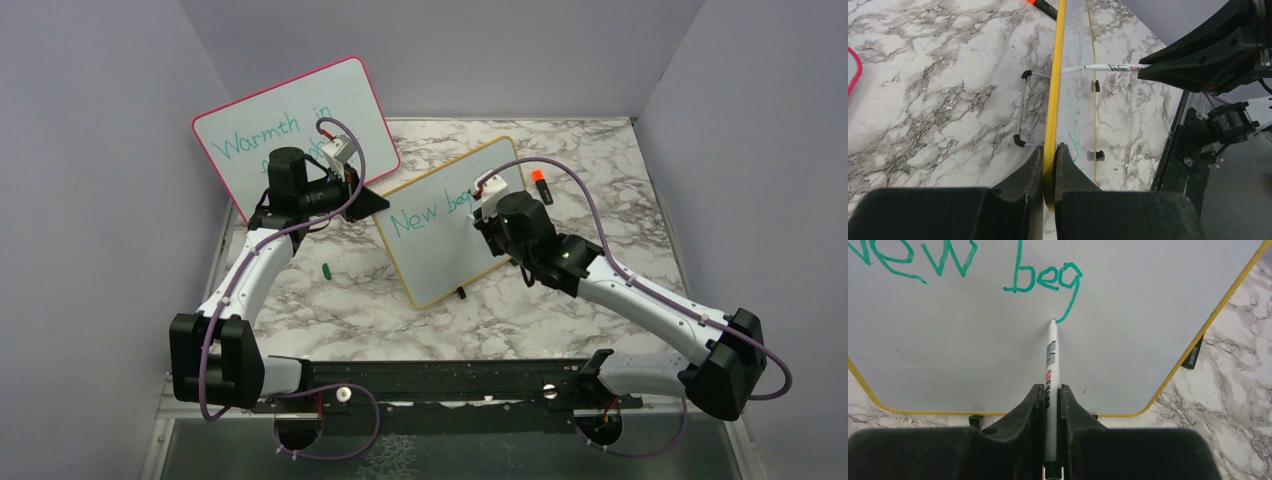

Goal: Write a sentence on the whiteboard

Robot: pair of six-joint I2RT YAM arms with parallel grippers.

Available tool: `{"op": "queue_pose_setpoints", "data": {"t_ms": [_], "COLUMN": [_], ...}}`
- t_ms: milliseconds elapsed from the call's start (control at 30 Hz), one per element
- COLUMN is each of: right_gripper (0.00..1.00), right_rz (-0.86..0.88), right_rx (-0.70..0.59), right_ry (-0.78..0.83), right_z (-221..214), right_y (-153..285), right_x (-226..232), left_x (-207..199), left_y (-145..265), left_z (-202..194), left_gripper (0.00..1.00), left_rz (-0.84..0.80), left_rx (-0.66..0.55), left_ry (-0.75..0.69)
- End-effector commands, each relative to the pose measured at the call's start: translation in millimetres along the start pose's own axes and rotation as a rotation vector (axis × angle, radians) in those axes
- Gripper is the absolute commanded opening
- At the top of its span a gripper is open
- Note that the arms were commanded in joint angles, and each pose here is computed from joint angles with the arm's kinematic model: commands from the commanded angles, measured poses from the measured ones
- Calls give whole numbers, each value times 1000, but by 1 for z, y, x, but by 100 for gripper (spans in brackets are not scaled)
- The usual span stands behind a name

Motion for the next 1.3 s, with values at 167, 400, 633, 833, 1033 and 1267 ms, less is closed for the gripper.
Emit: {"op": "queue_pose_setpoints", "data": {"t_ms": [167, 400, 633, 833, 1033, 1267], "right_gripper": [0, 0, 0, 0, 0, 0], "right_rz": [18, -88, -125, -133, -131, -133], "right_rx": [-129, -167, -206, -221, -224, -208], "right_ry": [-57, -67, -78, -86, -88, -88], "right_z": [29, 34, 41, 45, 47, 44], "right_y": [8, 15, 12, 6, 0, -8], "right_x": [-2, -14, -21, -24, -24, -25], "left_x": [11, 11, 10, 10, 10, 11], "left_y": [-4, -4, -3, -3, -3, -3], "left_z": [-20, -21, -20, -20, -20, -21], "left_gripper": [0, 0, 0, 0, 0, 0], "left_rz": [75, 76, 74, 76, 75, 75], "left_rx": [71, 72, 72, 71, 72, 74], "left_ry": [1, 2, -1, -2, -1, -1]}}
Point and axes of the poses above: each gripper's point midway between its finger pads, its own y axis back along the fingers, its own x axis along the line the jaws close on, z = x × y, the point moved 8 cm from there along y, back along the fingers, and after that the axes turned 2 degrees about -y, right-handed, at the moved point
